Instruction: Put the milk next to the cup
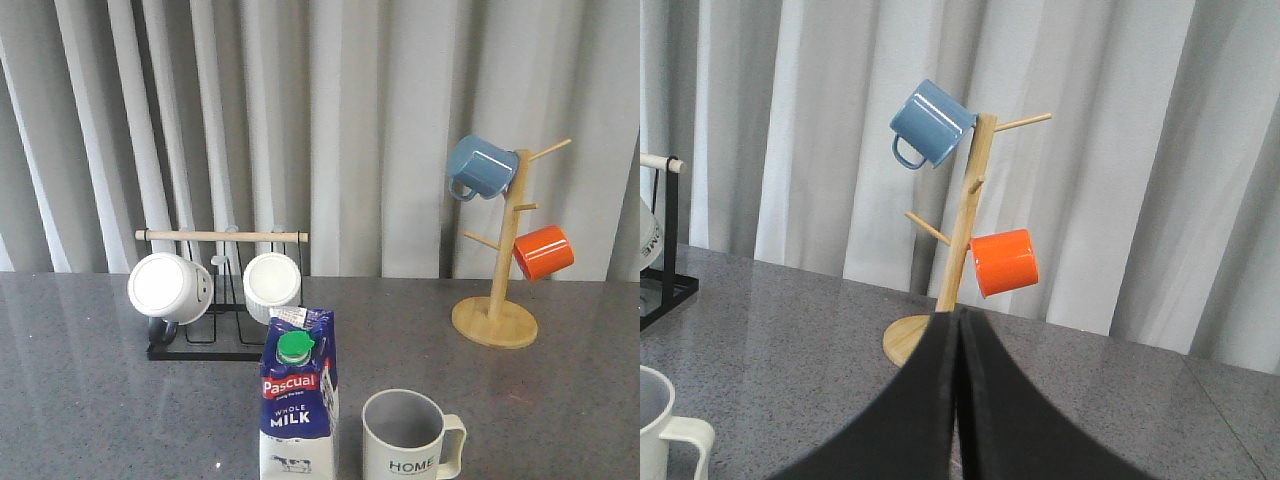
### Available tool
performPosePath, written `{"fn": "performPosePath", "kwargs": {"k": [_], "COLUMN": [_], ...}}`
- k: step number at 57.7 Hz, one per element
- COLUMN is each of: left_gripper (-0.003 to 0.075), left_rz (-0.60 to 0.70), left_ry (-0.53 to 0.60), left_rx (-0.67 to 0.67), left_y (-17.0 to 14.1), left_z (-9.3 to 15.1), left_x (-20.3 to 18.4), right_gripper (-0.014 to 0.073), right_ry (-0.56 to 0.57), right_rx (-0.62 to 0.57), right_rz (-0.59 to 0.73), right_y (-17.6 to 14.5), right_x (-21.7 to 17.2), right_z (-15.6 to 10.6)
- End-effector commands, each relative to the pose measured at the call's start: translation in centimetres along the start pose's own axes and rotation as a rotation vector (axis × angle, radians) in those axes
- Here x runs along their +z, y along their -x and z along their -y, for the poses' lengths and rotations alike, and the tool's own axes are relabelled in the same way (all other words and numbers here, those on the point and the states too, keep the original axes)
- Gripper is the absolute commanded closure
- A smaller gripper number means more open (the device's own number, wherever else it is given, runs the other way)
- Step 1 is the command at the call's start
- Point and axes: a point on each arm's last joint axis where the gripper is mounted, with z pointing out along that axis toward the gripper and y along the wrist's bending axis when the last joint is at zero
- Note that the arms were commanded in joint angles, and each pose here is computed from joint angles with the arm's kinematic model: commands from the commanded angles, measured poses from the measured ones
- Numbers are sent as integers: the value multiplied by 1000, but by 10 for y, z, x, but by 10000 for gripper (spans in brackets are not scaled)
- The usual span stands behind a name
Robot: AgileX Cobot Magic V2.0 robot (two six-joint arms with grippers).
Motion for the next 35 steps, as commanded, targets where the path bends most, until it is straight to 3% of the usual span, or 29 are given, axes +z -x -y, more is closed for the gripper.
{"fn": "performPosePath", "kwargs": {"k": [1, 35], "left_gripper": [726, 726], "left_rz": [146, 126], "left_ry": [12, 31], "left_rx": [15, 26], "left_y": [2, -11], "left_z": [-1, -2], "left_x": [-5, -14], "right_gripper": [603, 603], "right_ry": [-16, -16], "right_rx": [-10, -10], "right_rz": [94, 98], "right_y": [16, 17], "right_x": [0, 0], "right_z": [3, 3]}}
